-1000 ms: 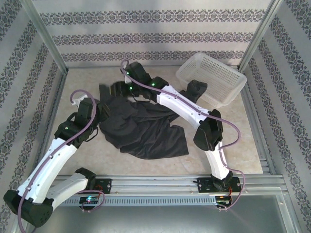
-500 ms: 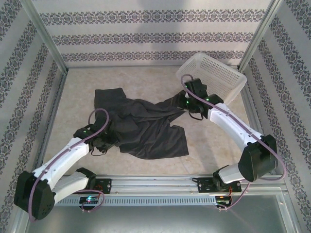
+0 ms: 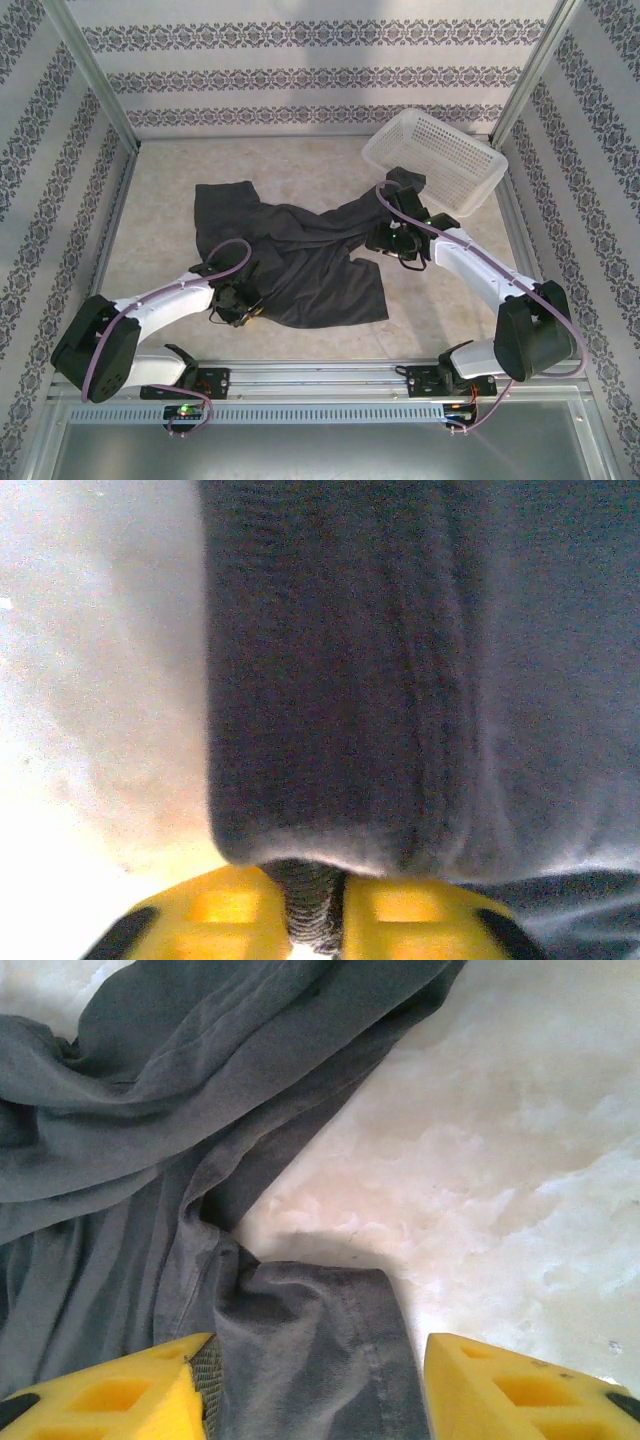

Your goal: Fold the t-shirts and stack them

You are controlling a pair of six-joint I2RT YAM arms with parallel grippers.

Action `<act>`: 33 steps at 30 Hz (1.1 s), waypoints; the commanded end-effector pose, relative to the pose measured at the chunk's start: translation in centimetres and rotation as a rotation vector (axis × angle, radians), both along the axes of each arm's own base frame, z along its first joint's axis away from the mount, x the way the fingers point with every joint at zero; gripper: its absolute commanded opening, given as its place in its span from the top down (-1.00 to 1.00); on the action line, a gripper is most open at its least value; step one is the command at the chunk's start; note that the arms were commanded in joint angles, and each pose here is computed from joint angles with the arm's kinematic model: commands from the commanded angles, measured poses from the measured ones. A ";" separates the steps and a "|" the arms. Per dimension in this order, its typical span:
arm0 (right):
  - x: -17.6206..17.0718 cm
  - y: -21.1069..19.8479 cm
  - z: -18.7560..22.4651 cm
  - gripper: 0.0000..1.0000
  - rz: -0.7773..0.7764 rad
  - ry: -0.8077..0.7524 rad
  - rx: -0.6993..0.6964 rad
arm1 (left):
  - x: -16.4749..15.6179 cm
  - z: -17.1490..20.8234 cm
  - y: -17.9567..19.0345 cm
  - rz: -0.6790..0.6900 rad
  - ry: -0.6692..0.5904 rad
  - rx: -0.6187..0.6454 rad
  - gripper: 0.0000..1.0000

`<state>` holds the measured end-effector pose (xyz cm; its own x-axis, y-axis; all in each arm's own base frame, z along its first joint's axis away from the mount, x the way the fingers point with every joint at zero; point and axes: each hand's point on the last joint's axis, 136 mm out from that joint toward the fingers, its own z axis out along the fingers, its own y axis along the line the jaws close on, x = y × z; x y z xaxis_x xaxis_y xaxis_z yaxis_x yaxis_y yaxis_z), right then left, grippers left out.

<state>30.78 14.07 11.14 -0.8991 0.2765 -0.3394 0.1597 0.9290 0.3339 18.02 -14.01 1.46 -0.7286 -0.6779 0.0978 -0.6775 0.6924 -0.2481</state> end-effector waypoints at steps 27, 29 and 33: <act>1.4 1.7 1.2 -0.07 0.064 -0.020 0.003 | 3.0 5.9 13.2 0.116 -0.135 0.103 -0.07; 1.5 1.8 1.4 -0.07 0.069 -0.027 0.005 | 0.9 5.4 11.4 0.137 -0.127 0.065 -0.11; 1.6 2.2 1.5 -0.07 0.076 -0.029 0.020 | -0.7 3.7 9.8 0.186 -0.120 0.003 -0.11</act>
